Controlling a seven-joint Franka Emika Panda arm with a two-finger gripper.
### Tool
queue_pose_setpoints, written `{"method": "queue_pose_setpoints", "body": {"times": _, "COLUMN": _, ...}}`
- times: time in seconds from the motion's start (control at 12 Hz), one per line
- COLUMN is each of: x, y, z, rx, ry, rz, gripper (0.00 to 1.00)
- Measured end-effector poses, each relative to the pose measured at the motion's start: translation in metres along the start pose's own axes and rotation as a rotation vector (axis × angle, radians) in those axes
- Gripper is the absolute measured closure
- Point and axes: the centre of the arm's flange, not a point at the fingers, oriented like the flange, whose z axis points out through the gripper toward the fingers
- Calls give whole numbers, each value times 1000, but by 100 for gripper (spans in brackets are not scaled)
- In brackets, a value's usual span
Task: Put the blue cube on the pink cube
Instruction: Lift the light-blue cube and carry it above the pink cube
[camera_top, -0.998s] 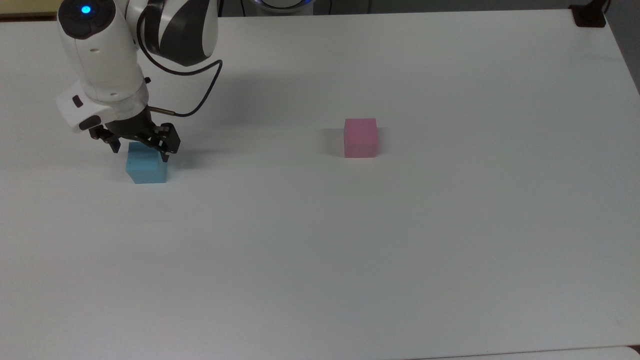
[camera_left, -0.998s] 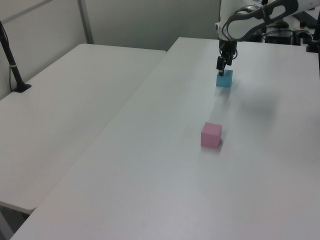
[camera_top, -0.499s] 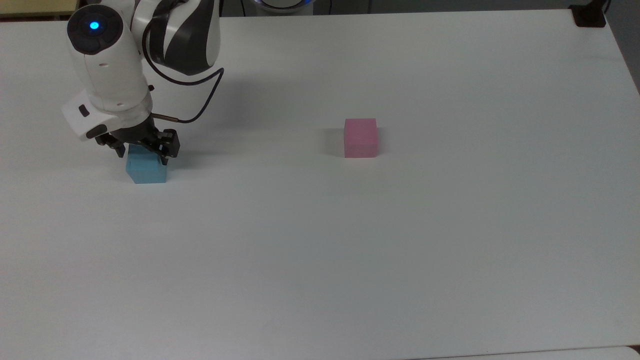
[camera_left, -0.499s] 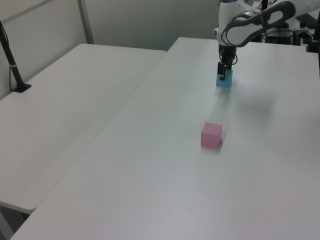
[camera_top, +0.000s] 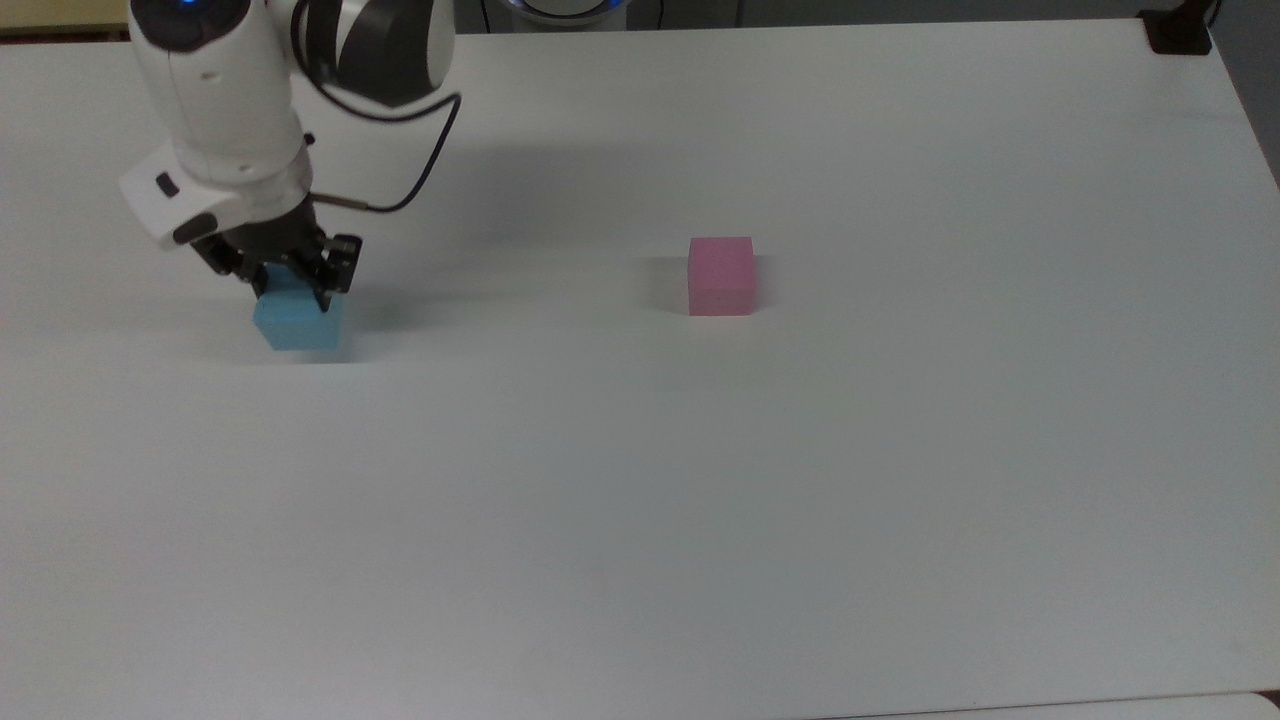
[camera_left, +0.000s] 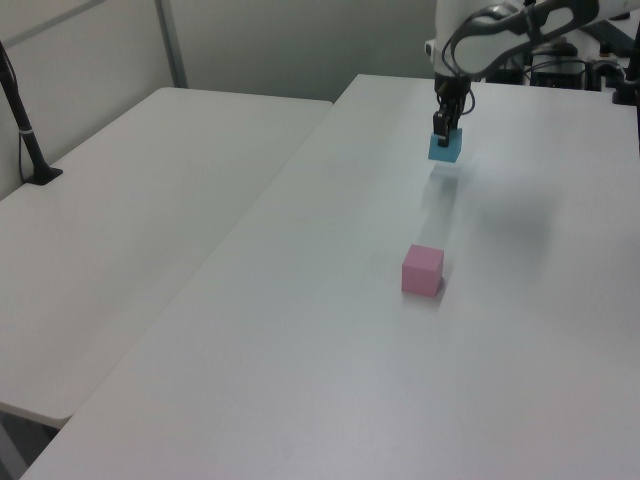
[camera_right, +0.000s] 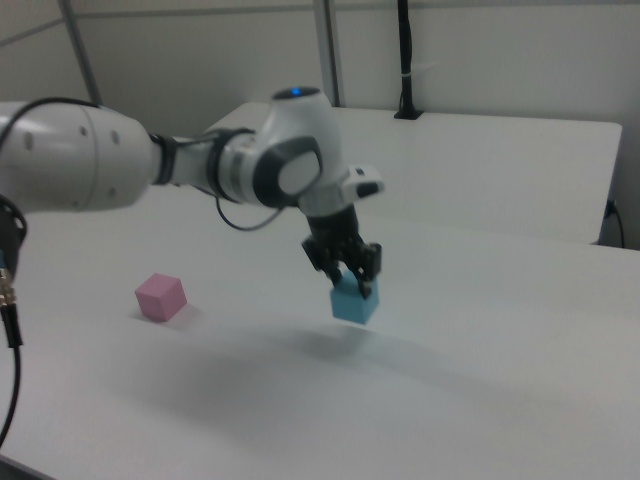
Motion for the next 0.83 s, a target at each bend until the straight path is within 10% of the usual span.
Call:
{"method": "queue_pose_setpoints", "body": {"times": 0.42, "x": -34, "y": -148, "z": -139, "rx": 57, "ry": -26, "rz": -34, "gripper": 46}}
{"method": "queue_pose_setpoints", "body": {"times": 0.83, "x": -61, "y": -290, "z": -140, "rx": 110, "ry": -65, "rz": -48, "gripper": 46}}
